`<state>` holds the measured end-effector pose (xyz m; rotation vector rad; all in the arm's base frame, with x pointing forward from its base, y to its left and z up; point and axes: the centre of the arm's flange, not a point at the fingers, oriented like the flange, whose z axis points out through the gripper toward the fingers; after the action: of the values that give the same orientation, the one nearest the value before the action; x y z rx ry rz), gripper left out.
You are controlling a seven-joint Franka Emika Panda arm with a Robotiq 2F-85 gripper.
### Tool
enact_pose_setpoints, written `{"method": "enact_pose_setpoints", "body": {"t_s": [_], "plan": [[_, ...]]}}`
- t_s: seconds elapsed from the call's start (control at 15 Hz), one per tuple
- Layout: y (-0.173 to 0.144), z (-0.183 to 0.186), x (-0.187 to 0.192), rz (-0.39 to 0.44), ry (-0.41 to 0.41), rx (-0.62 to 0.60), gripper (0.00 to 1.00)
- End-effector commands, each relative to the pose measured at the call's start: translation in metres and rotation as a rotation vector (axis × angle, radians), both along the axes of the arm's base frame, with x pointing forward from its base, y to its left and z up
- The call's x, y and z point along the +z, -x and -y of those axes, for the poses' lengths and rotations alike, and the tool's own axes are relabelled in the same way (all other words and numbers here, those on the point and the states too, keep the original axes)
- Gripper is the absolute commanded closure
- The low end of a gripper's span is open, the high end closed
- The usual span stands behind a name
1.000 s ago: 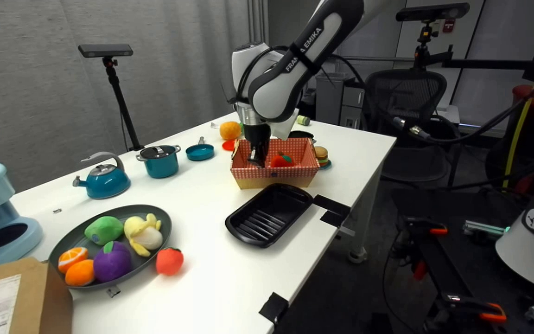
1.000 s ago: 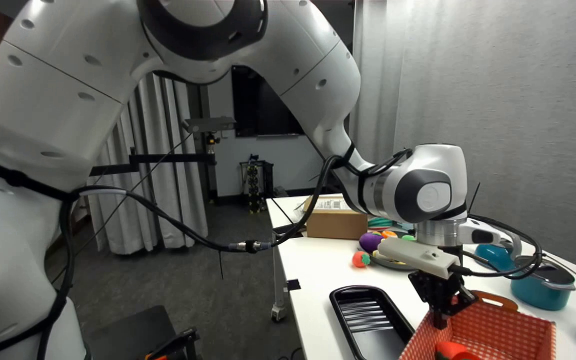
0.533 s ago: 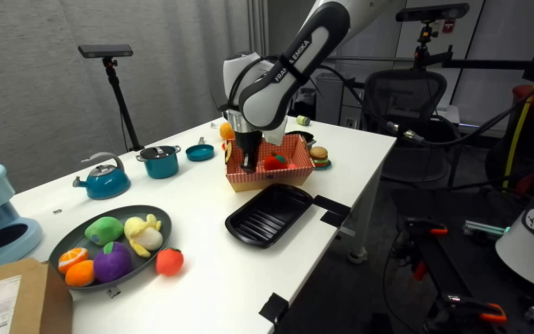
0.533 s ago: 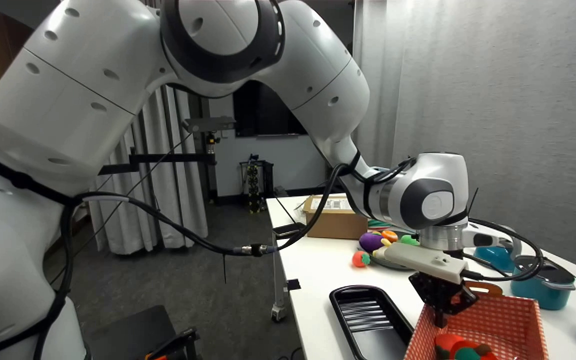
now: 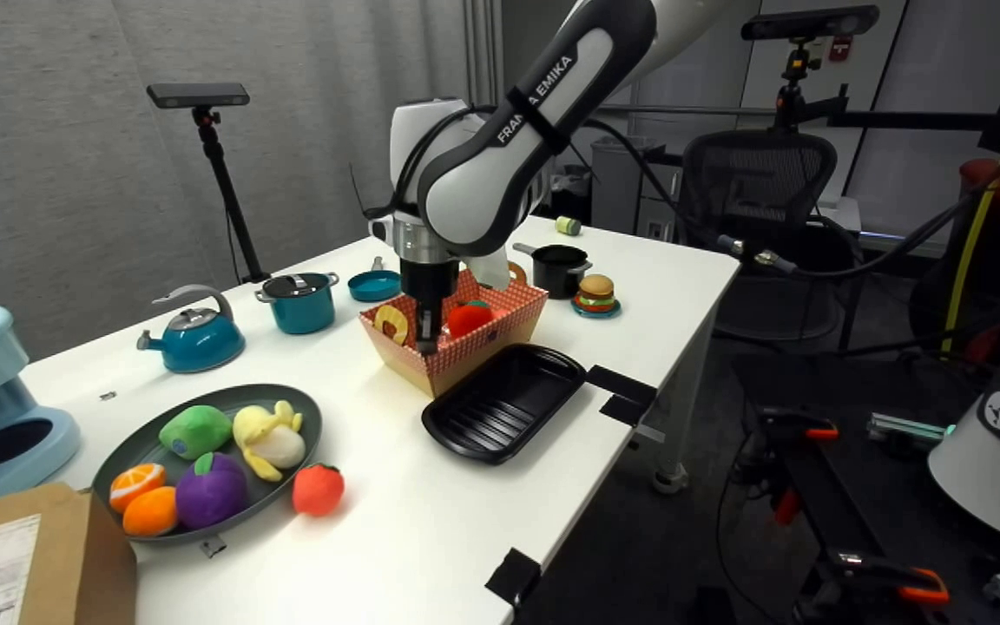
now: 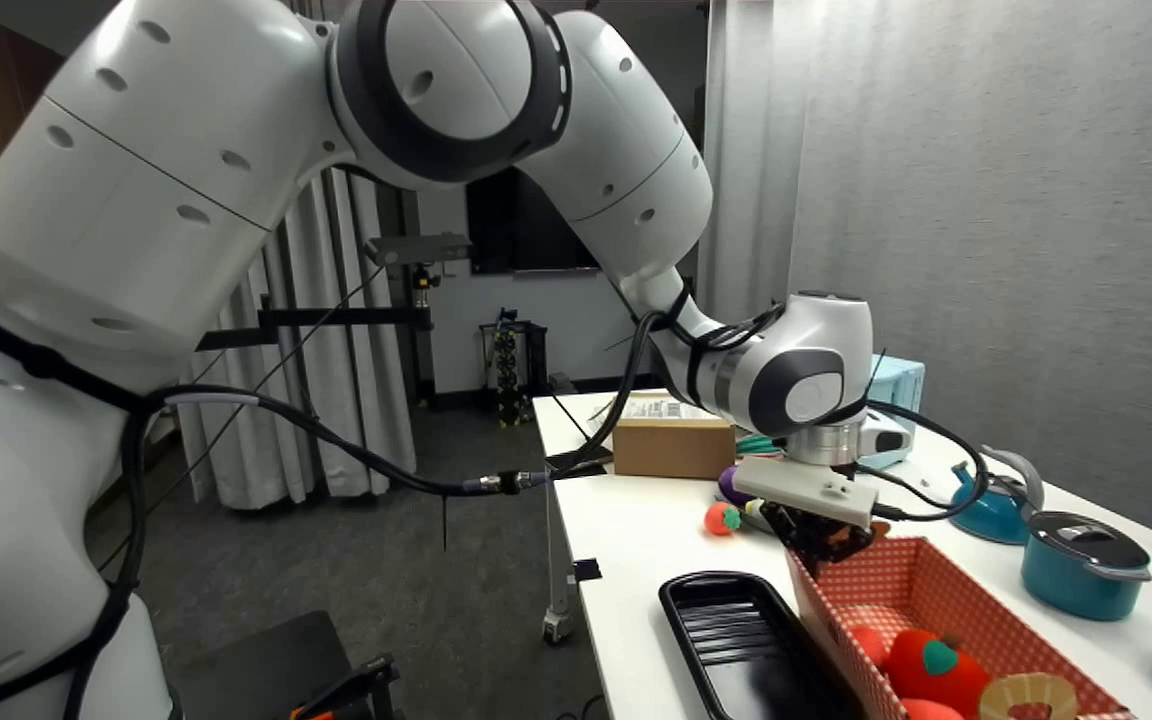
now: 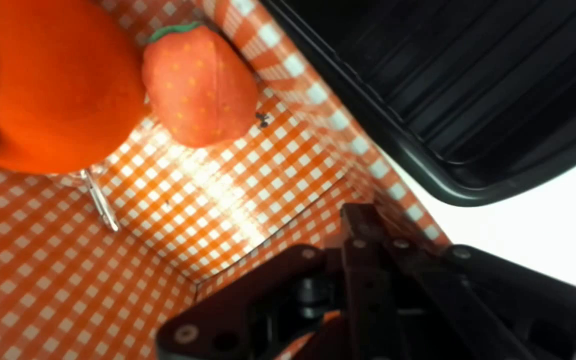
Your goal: Put the peach plush toy in the box then put all the fruit toys in the box on the black tray
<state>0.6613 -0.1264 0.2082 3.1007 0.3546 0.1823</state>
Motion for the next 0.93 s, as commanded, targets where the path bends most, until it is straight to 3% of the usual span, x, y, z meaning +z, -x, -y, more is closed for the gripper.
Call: {"method": "enact_pose_setpoints", "body": {"t_s": [0.0, 0.33, 0.87], "plan": [[0.012, -0.022, 0.001, 0.000, -0.083, 0.094, 1.00], [0.013, -0.018, 0.003, 0.008, -0.107, 0.113, 1.00], [0.014, -0.022, 0.006, 0.027, -0.091, 0.044, 1.00]]}}
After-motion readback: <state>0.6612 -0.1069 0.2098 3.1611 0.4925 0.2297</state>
